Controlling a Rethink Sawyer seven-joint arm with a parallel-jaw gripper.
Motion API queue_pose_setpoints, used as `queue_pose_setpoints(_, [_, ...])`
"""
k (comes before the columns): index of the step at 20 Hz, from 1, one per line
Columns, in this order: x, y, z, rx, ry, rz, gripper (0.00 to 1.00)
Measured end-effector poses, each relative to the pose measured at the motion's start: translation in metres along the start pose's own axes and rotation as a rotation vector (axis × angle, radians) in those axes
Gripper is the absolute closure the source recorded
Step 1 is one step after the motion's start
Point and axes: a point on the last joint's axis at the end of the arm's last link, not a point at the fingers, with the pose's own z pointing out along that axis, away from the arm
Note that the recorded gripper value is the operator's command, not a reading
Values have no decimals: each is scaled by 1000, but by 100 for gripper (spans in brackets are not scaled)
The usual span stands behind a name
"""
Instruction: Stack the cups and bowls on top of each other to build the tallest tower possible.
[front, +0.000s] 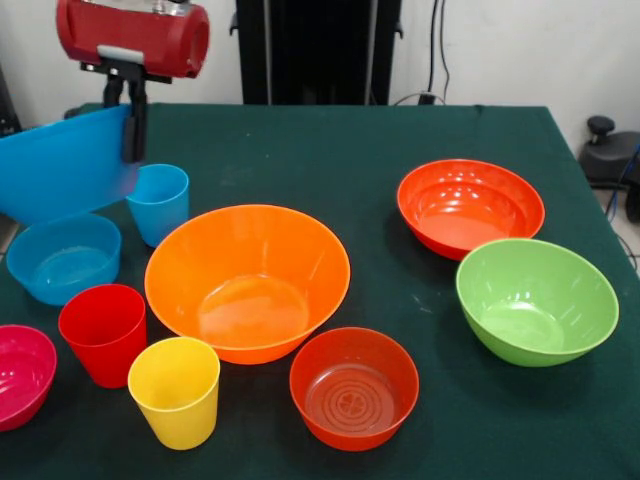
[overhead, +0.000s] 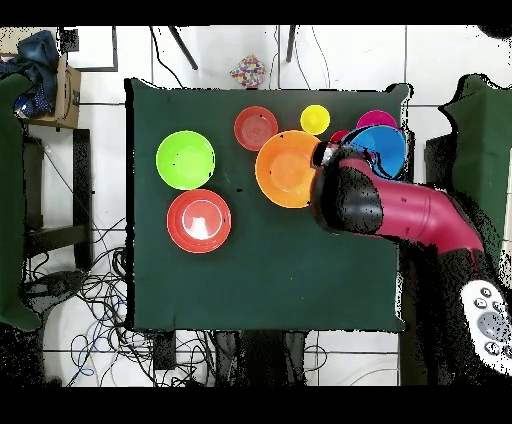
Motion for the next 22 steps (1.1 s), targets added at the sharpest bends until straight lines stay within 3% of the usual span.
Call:
queue_pose_setpoints(3, [-9,20,2,-9,18,-8,100])
queue_pose_setpoints(5, [-19,45,2,-23,31,-16,100])
queue_pose_setpoints(12, [-42,92,4,-45,14,-30,100])
queue_pose_setpoints(16, [-56,111,7,-45,-10,-33,100])
queue_pose_setpoints(22, [-60,119,17,-31,-17,-34,100])
